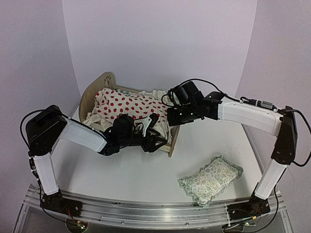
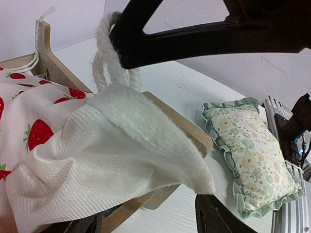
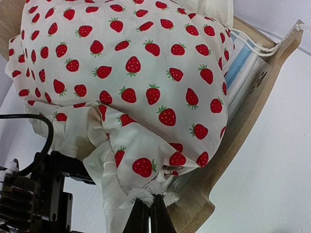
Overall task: Set up the pet bed
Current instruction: Cross the right ropes of the mattress at the bed frame base.
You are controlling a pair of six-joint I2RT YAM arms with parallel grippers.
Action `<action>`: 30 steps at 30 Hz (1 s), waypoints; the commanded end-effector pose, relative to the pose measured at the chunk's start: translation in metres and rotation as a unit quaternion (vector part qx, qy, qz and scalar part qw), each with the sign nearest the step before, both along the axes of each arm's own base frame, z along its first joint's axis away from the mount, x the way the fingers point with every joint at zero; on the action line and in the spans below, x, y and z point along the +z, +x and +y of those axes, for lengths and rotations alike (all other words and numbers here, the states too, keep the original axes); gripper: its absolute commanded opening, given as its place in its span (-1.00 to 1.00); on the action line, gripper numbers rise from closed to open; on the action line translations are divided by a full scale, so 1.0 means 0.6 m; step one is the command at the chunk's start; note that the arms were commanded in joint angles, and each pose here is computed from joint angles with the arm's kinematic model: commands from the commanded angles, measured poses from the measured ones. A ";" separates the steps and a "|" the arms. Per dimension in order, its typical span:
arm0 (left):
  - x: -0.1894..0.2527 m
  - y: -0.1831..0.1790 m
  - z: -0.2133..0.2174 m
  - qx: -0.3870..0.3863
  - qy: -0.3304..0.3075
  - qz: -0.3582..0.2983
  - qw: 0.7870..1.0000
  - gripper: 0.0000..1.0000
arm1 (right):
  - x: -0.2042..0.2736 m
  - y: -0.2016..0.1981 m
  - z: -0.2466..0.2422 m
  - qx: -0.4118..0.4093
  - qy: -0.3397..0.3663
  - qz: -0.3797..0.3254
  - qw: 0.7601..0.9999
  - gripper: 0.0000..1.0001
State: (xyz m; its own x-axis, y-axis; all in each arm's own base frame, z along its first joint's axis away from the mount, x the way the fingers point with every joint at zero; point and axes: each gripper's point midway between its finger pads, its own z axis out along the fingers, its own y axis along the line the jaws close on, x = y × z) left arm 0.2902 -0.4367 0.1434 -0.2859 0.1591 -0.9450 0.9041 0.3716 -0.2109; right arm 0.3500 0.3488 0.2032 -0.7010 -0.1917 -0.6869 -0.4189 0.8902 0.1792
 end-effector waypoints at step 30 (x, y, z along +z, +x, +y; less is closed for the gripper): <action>0.066 0.066 -0.055 0.026 -0.081 -0.084 0.993 -1.00 | 0.033 -0.012 -0.009 -0.001 0.019 -0.008 1.000 -1.00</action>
